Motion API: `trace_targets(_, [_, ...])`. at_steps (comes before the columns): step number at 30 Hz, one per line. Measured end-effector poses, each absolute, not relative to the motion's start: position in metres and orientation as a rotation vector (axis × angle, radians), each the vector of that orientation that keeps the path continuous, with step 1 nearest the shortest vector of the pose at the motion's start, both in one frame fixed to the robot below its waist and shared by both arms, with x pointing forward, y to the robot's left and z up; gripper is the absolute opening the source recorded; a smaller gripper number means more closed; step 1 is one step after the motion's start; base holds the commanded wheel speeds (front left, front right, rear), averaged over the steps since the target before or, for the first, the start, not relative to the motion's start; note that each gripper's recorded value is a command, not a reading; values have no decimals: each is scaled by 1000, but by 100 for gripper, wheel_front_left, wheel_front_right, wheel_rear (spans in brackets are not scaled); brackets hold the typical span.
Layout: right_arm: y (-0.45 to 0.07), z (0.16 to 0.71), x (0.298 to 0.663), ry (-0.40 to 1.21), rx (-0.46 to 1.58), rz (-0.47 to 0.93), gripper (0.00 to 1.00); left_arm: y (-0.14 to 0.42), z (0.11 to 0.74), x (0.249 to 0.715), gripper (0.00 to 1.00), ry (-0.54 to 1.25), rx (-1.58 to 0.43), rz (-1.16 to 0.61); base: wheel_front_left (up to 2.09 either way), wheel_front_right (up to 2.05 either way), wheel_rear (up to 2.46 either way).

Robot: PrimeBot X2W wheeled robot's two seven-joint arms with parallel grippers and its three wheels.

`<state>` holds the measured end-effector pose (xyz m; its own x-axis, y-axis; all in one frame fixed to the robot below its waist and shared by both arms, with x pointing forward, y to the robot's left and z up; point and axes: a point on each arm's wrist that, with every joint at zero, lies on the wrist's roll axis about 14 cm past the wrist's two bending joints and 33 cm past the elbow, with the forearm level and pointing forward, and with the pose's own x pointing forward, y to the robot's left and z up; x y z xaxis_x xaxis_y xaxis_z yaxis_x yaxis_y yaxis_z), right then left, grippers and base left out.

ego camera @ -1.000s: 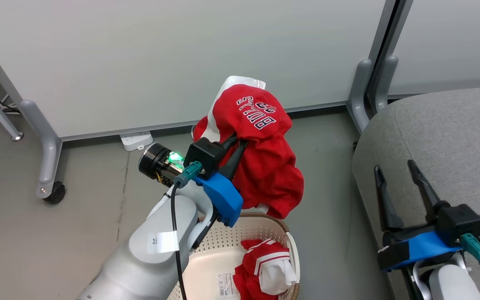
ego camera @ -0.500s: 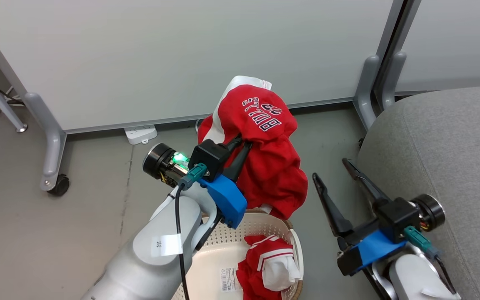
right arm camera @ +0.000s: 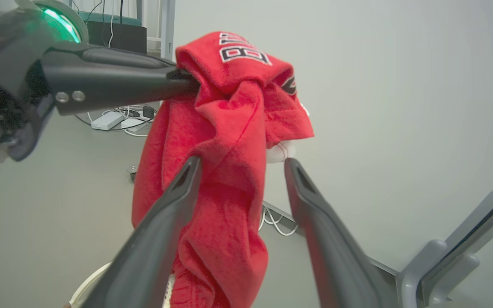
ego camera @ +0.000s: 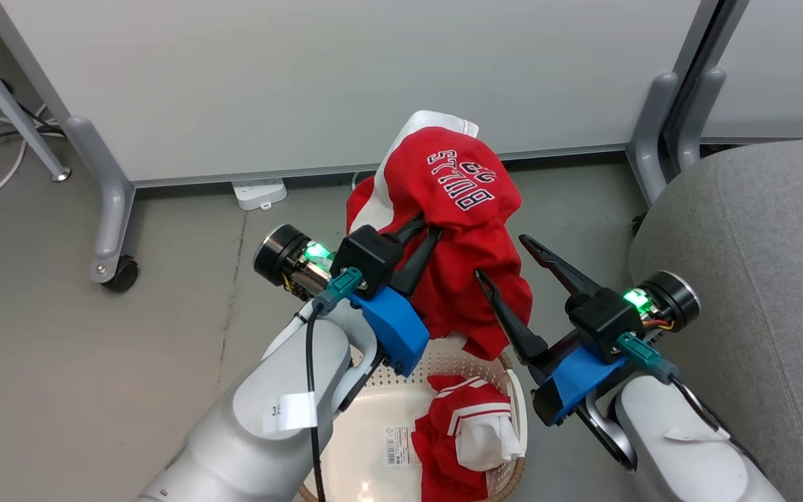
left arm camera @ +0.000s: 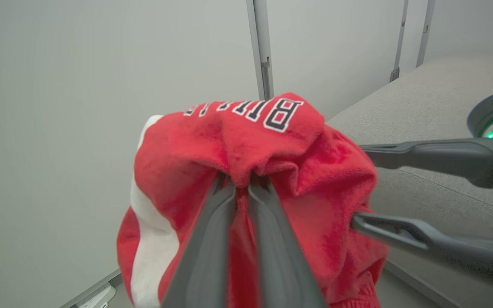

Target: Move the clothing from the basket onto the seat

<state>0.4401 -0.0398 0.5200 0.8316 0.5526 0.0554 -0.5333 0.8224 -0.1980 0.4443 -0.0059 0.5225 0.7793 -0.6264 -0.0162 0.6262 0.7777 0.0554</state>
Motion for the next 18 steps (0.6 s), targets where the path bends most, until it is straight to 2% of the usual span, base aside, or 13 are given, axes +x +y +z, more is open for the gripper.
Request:
trace_targets(10, [-13,504,453,-64,-225,677,100,-10,521,446,0,-7,58,-699,0,0,0])
trace_targets(11, [-12,503,454,-61,-222,680,68,-10,521,446,0,-7,56,-700,0,0,0])
trace_targets(12, [-11,503,455,-59,-215,680,26,-10,520,446,0,-6,56,-701,0,0,0])
trace_targets(13, [-11,503,456,-59,-213,680,0,-10,520,446,0,-4,55,-701,0,0,0])
trace_targets(18, [-10,504,456,-56,-198,679,0,-11,519,445,0,-3,54,-703,0,0,0])
